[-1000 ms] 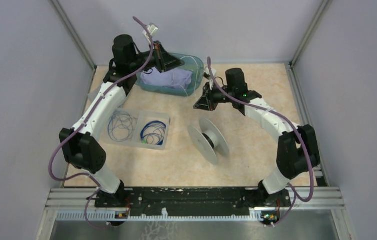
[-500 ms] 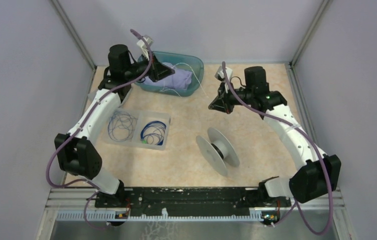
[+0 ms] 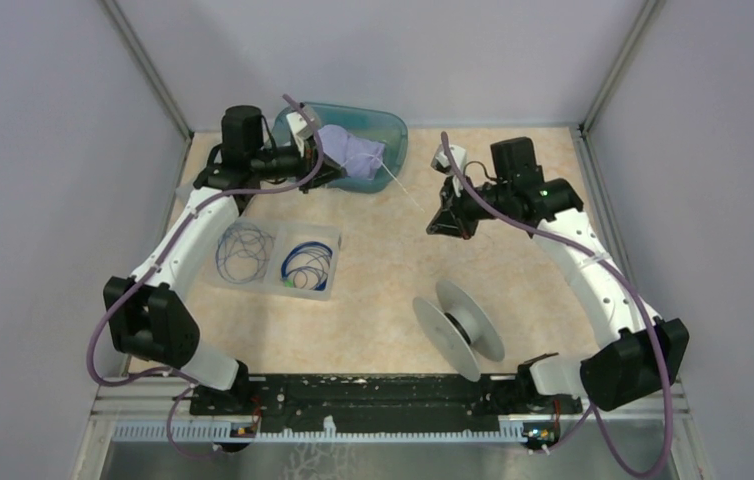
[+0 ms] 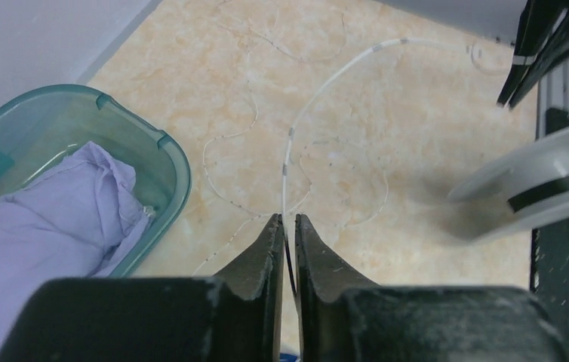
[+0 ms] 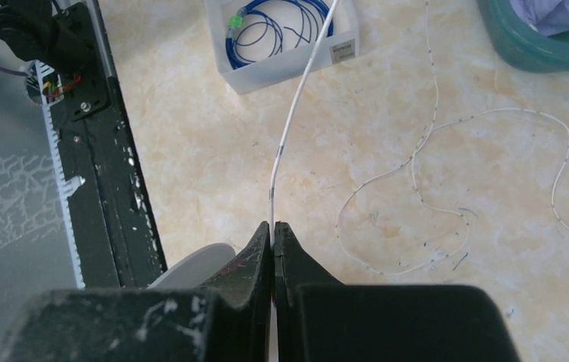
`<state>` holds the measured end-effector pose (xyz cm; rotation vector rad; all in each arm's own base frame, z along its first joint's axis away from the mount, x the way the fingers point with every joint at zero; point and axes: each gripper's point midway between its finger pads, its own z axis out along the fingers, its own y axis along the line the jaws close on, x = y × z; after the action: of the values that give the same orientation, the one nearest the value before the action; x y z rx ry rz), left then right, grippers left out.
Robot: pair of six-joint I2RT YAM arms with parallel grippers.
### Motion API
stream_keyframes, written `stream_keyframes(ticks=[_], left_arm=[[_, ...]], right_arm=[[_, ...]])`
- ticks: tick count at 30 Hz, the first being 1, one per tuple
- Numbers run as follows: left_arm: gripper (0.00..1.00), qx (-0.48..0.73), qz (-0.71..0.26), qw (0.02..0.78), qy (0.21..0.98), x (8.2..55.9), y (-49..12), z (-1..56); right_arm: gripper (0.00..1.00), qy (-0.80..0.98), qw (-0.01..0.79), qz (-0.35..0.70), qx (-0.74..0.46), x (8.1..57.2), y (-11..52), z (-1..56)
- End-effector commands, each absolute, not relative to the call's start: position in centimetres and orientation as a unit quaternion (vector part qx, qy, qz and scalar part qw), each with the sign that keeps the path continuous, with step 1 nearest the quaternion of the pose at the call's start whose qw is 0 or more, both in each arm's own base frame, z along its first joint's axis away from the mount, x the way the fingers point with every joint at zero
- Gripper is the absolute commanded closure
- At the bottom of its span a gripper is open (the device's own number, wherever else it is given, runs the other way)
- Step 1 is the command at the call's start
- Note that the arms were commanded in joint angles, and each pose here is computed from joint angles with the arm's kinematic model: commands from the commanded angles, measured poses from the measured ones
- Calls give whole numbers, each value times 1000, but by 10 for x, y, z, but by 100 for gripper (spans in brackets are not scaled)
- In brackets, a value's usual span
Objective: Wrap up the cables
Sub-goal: Wrap the cable around the cable reel.
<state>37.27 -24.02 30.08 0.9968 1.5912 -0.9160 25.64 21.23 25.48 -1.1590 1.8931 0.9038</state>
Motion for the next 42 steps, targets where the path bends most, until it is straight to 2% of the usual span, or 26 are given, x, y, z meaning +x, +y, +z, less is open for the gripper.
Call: stream_keyframes(ticks=[1,3,8,12,15,17,21,28,35,42], left_arm=[[82,494,-358,494,620,349,-235,289],[72,512,-353,488,613,344,-234,288],[33,543,-339,503,581,335,-233,312],[12,564,-335,513,554,330,-241,333],[5,575,-332,524,533,326,-246,351],[4,586,-337,525,517,321,-250,359],[11,626,-345,504,485,300,-274,358],[17,697,-339,433,459,263,-326,312],[30,711,-353,412,448,251,-344,289],[49,718,-367,394,442,238,-358,281]], right_arm=[[100,704,380,363,-478,249,217,284],[100,704,373,369,-479,247,219,283],[100,706,343,373,-495,238,228,276],[100,702,323,387,-503,232,237,274],[100,699,315,392,-507,230,243,274],[100,695,310,400,-511,229,246,275],[100,684,294,421,-518,223,255,277],[100,672,284,442,-522,218,263,285],[100,673,277,448,-519,213,261,282],[100,682,277,438,-515,218,261,277]])
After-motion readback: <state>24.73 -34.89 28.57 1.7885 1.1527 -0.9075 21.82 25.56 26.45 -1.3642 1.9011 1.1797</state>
